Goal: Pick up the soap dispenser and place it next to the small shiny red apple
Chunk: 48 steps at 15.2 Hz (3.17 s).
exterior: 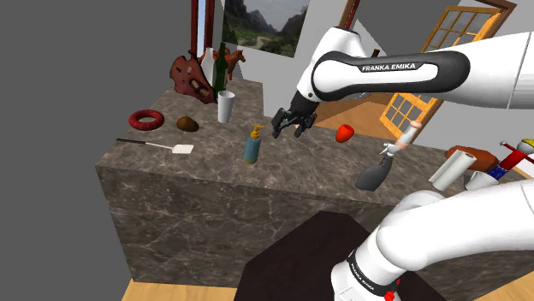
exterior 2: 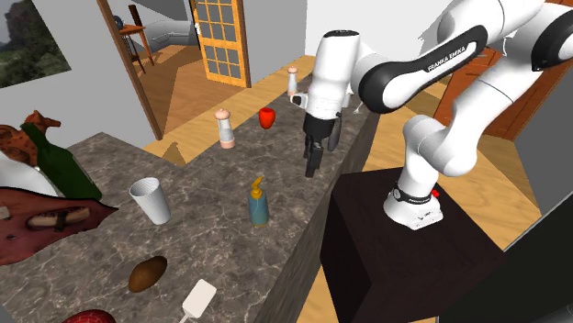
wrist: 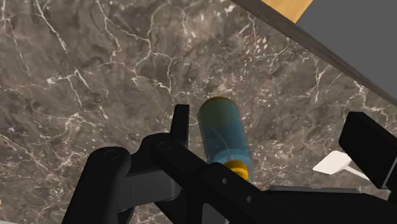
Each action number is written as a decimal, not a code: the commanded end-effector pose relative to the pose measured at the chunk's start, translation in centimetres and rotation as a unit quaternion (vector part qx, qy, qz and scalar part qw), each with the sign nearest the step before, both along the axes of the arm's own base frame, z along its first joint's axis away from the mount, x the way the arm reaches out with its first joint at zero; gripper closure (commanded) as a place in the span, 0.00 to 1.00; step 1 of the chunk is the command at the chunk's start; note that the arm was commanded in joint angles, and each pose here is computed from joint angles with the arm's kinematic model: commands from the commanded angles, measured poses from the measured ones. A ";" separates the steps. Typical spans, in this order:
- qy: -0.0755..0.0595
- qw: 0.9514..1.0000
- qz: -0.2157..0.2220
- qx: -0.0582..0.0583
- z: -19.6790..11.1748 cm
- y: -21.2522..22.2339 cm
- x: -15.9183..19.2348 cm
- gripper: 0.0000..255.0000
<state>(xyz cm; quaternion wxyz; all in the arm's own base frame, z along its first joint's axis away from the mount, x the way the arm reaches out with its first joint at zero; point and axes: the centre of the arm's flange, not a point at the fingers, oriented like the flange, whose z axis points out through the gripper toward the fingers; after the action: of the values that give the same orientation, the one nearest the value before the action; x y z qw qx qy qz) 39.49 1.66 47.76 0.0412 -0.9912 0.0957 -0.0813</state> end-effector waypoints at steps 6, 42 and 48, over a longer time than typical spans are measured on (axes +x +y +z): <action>-0.058 0.998 -0.036 -0.012 -5.6 0.5 6.1 0.00; -0.088 0.994 -0.055 -0.018 -8.4 0.6 10.9 1.00; -0.088 0.994 -0.055 -0.018 -5.2 0.6 10.9 1.00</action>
<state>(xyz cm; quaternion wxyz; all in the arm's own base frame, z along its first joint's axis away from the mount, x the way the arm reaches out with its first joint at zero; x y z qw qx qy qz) 50.39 2.29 41.99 0.0269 -0.9739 0.1447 -0.1726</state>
